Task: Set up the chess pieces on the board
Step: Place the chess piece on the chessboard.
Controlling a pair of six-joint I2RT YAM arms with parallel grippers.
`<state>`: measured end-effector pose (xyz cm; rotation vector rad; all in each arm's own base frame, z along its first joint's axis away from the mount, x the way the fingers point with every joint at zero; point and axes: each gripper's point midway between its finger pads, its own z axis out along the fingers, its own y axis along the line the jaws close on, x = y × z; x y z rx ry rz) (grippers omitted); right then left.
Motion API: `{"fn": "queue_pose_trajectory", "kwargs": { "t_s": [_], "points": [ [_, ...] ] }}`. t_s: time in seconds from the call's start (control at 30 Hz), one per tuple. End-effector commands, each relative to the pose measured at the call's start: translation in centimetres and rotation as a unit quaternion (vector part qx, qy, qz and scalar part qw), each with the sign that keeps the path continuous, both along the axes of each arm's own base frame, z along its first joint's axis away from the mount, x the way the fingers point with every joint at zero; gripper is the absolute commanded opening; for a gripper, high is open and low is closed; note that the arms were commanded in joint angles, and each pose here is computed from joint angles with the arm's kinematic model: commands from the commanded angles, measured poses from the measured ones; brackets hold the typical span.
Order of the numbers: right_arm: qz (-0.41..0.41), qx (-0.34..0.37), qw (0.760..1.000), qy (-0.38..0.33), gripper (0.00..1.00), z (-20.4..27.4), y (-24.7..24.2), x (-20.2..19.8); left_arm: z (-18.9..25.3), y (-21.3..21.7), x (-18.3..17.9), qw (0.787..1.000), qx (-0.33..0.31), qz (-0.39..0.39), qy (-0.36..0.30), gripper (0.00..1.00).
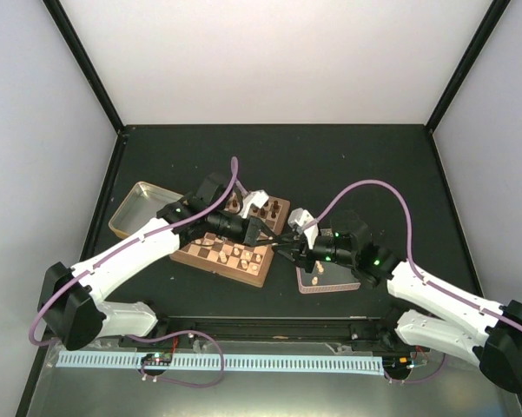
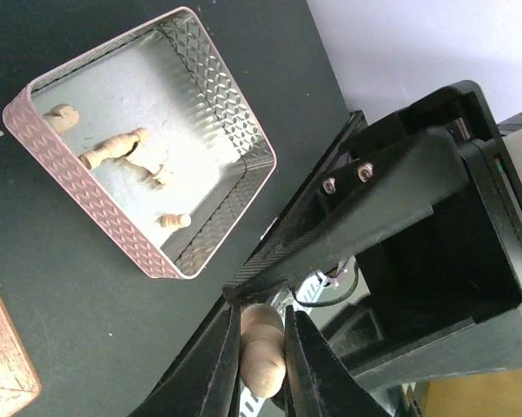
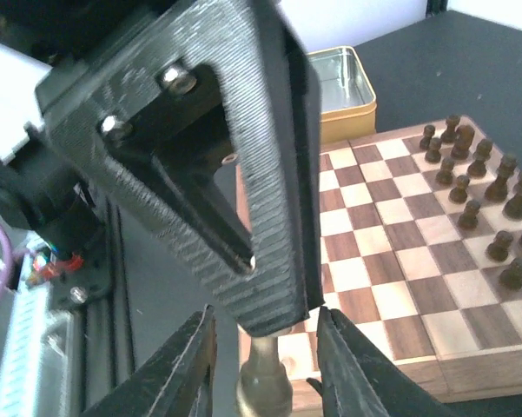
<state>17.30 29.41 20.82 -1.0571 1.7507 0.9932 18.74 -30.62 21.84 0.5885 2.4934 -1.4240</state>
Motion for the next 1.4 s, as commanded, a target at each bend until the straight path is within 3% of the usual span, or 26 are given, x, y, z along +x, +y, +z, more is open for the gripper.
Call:
{"fn": "queue_pose_trajectory", "kwargs": {
  "t_s": [0.0, 0.13, 0.2, 0.4, 0.57, 0.8, 1.37],
  "points": [
    [-0.028, 0.008, 0.999, 0.018, 0.46, 1.0, 0.0, 0.6, 1.8, 0.4, 0.1, 0.999, -0.005, 0.005, -0.036, 0.02],
    [-0.053, 0.012, 0.998, 0.043, 0.62, 0.5, -1.1, 0.3, 1.2, 2.6, 1.6, 0.994, 0.047, 0.064, -0.075, 0.01],
    [-0.08, 0.023, 0.995, 0.051, 0.67, 0.6, -2.0, 0.4, 0.2, 5.4, 3.4, 0.978, 0.117, 0.131, -0.109, 0.02],
    [-0.205, 0.028, 0.972, 0.109, 0.69, -1.0, -4.9, 2.3, -2.7, 14.7, 5.6, 0.895, 0.299, 0.288, -0.166, 0.02],
    [-0.246, 0.013, 0.957, 0.151, 0.69, -2.5, -5.2, 3.2, -4.9, 18.9, 5.3, 0.85, 0.353, 0.351, -0.173, 0.01],
    [-0.278, -0.022, 0.944, 0.175, 0.68, -4.1, -5.2, 4.3, -7.3, 20.1, 5.2, 0.842, 0.356, 0.373, -0.157, 0.02],
    [-0.305, -0.022, 0.935, 0.179, 0.68, -4.2, -5.9, 4.7, -13.1, 19.2, 4.9, 0.855, 0.377, 0.341, -0.106, 0.02]
  ]
}}
